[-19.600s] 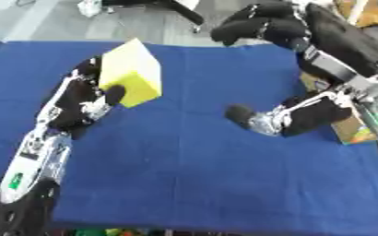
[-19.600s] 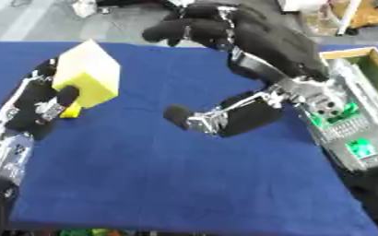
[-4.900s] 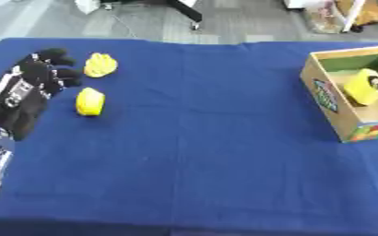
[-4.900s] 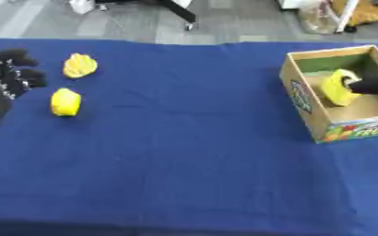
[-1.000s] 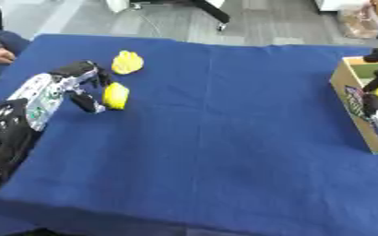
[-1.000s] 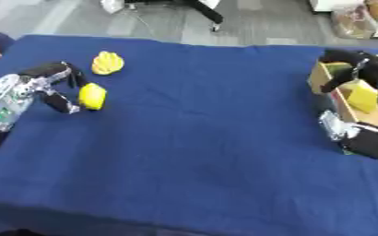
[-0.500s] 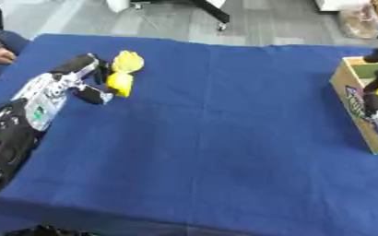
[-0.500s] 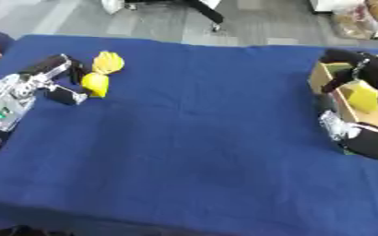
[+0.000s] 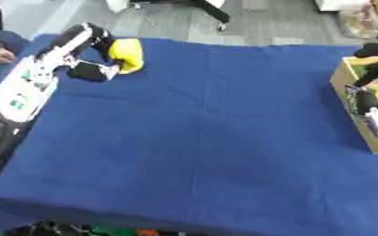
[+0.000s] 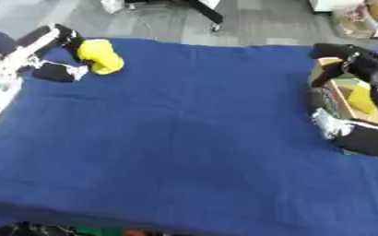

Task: Pick up the objects with one hand, pass them to the other hand, and then place them into the box on the other side of the table.

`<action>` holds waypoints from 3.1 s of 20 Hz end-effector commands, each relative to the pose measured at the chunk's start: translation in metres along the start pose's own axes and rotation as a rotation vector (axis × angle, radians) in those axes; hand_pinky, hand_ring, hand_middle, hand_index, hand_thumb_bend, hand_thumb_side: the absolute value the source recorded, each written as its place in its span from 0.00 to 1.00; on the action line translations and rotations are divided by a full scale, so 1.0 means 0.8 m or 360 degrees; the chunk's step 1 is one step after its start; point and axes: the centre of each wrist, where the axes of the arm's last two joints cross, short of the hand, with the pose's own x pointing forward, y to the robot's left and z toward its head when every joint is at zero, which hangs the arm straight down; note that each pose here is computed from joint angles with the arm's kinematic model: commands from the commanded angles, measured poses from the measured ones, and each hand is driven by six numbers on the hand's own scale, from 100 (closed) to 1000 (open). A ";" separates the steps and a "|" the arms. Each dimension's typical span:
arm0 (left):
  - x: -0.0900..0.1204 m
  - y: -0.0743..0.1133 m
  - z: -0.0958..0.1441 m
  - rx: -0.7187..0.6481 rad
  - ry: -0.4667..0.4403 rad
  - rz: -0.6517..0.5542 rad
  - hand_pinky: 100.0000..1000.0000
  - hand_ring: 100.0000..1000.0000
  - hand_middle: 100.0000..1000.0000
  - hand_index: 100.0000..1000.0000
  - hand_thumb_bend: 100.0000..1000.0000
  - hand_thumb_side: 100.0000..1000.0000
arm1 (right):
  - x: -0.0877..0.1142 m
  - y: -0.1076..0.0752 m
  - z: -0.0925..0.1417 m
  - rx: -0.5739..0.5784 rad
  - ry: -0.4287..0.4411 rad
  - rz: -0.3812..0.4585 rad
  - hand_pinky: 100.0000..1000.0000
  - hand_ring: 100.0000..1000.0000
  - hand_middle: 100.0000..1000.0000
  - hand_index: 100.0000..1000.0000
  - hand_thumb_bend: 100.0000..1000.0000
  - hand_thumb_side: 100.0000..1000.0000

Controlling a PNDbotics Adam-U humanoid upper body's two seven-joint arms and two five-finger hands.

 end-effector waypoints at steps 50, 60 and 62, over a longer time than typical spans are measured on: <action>0.127 -0.057 -0.005 -0.0807 -0.0302 0.0600 0.67 0.44 0.40 0.52 0.05 0.05 | 0.091 0.030 -0.119 0.0304 -0.0416 0.1229 0.74 0.69 0.71 0.90 0.34 0.35; 0.098 -0.045 -0.001 -0.0674 -0.0192 0.0585 0.67 0.44 0.40 0.52 0.05 0.05 | 0.091 0.032 -0.120 0.0326 -0.0422 0.1203 0.74 0.69 0.71 0.90 0.34 0.35; 0.098 -0.046 -0.002 -0.0686 -0.0195 0.0590 0.67 0.44 0.40 0.52 0.05 0.05 | 0.092 0.034 -0.121 0.0327 -0.0430 0.1189 0.74 0.68 0.70 0.90 0.34 0.35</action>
